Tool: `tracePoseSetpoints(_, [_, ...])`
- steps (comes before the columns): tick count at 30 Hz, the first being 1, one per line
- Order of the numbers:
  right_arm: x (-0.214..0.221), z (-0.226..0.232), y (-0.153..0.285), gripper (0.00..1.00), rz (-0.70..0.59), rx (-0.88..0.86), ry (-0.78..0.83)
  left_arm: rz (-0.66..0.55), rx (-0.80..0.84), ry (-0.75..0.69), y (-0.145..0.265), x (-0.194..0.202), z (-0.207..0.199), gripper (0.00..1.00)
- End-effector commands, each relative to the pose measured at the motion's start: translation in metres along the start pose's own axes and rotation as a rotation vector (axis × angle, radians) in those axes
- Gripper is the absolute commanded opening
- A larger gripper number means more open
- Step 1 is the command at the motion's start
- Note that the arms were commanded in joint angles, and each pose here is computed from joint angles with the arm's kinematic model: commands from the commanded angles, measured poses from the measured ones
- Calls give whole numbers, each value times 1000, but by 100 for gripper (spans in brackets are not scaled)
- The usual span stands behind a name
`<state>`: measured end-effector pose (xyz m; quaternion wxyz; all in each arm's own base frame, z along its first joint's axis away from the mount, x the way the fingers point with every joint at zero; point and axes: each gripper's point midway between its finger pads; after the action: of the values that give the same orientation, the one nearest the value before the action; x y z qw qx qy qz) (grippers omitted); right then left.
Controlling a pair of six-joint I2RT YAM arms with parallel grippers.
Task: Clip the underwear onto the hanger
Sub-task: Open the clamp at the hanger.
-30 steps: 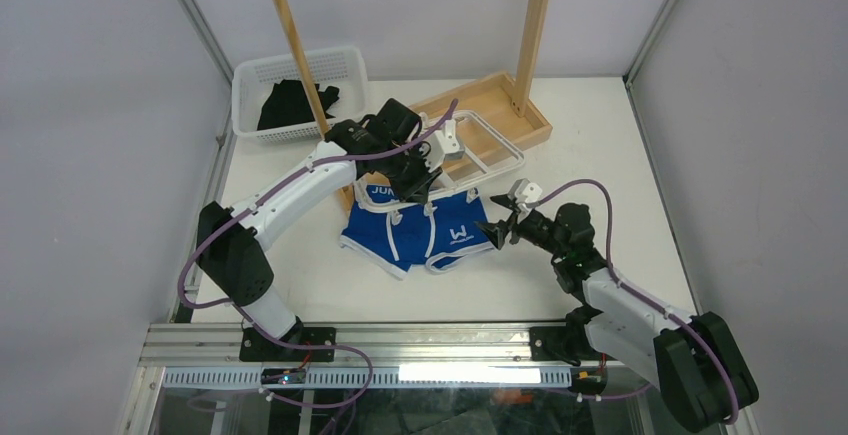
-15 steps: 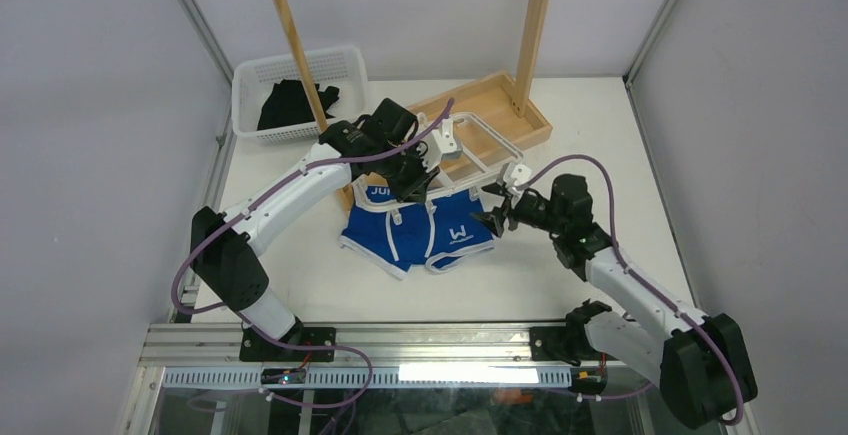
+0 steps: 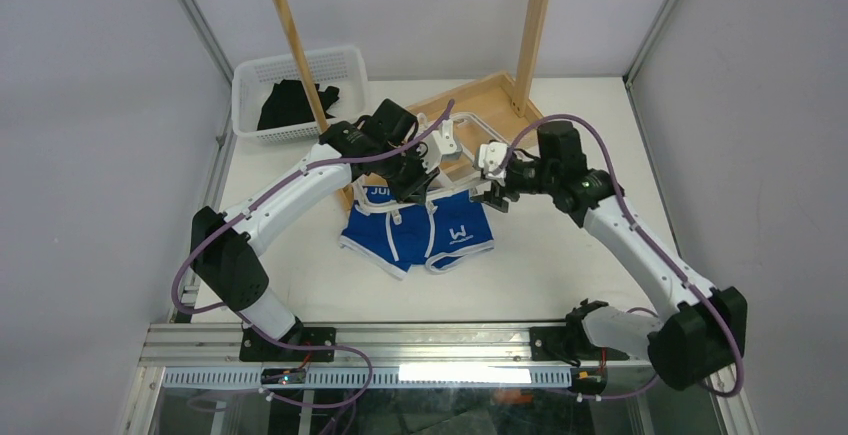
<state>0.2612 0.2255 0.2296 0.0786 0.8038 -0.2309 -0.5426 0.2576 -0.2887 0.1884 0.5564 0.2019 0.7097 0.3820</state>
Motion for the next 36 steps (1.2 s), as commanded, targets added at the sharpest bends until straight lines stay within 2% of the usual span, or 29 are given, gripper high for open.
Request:
tracePoseSetpoints(1, [19,-1,-7,68,106,-109,62,-134,-27,-85,20,-32,3,0])
tracePoseSetpoints(4, [28,-11,-18,68,125,-135,65,-135,-25,-86,20,-32,2,0])
tracePoseSetpoints(13, [23,-22,-45,64,69,-196,64,-130,-25,-87,19,-30,1,0])
tracePoseSetpoints(18, [25,-16,-55,60,55,-267,6,-131,-24,-86,19,-31,1,0])
tracePoseSetpoints(31, [17,12,-72,56,27,-388,-50,-114,-23,-78,12,-30,3,0])
tracePoseSetpoints(33, [16,15,-73,53,20,-396,-62,-114,-24,-78,12,-31,3,0])
tracePoseSetpoints(36, [18,18,-71,44,30,-396,-91,-114,-24,-78,11,-31,3,0])
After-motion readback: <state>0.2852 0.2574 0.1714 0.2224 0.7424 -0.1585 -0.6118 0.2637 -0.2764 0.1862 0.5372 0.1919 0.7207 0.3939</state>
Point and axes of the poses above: each gripper's point midway between its finger pads, its own y axis back along the fingers, its own z axis along the line the jaws close on, x = y × z, and after that the axes turned 1 degree about y, right-handed
